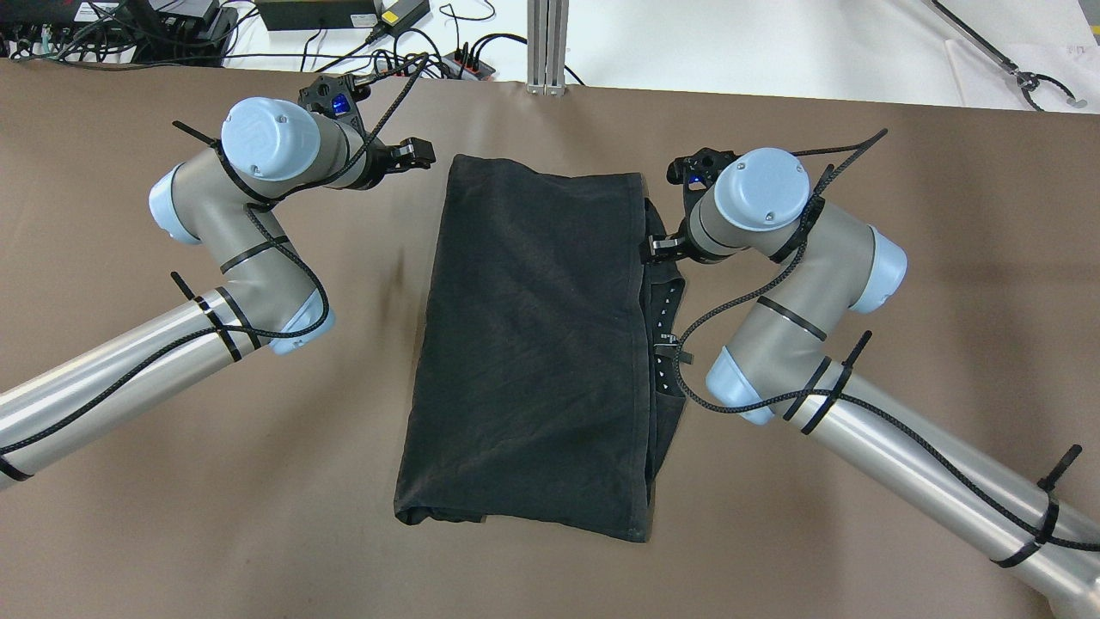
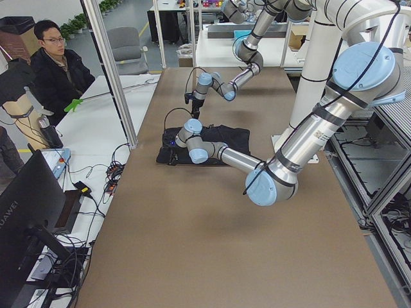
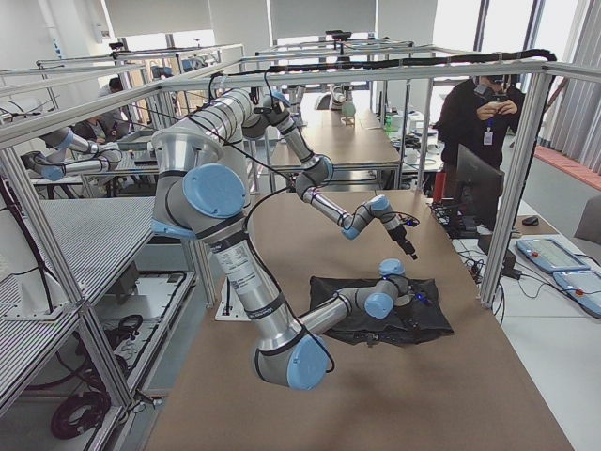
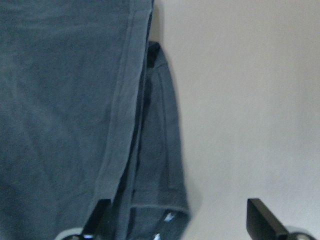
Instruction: Fold clothes
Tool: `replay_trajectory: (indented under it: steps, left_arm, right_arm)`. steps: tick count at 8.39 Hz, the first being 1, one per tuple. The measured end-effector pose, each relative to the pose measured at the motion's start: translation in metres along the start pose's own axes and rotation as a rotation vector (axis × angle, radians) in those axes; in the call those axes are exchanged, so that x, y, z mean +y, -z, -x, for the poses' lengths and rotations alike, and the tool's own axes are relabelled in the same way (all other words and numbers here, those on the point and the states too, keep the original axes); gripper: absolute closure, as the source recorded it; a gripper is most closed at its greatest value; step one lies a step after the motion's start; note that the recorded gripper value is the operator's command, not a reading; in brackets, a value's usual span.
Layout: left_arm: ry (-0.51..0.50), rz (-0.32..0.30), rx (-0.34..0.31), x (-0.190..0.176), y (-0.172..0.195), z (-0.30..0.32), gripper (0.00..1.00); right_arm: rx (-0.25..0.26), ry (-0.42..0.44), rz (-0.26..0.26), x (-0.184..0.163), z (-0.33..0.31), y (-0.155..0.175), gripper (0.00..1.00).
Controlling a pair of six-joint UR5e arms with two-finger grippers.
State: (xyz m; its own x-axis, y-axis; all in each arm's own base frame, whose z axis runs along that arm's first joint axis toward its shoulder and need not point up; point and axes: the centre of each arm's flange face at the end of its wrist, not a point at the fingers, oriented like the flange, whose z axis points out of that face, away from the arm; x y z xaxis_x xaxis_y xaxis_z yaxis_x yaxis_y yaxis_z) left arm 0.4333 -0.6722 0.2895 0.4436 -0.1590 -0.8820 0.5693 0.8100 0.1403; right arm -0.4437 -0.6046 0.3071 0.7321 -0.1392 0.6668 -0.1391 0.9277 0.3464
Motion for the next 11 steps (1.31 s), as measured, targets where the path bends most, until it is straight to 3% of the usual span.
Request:
replay_trajectory:
  steps: [3,4,5,8,11]
  left_arm:
    - [0.004,0.001,0.007,0.002,0.003,-0.001,0.06]
    - [0.004,0.002,0.008,0.002,0.003,-0.001,0.06]
    - [0.004,0.003,0.008,0.003,0.003,-0.001,0.06]
    - [0.007,0.003,0.007,0.004,0.003,0.001,0.06]
    - [0.009,-0.001,0.005,0.005,0.004,0.008,0.06]
  right_arm:
    - [-0.084,-0.423,0.057,0.084,0.061,0.022,0.06]
    - [-0.100,-0.539,0.053,0.120,0.080,0.031,0.08]
    - [-0.095,-0.632,0.057,0.155,0.095,0.040,0.12]
    - [0.006,-0.861,0.091,0.221,0.123,0.073,0.28]
    - [0.054,-0.992,0.106,0.272,0.132,0.066,0.28]
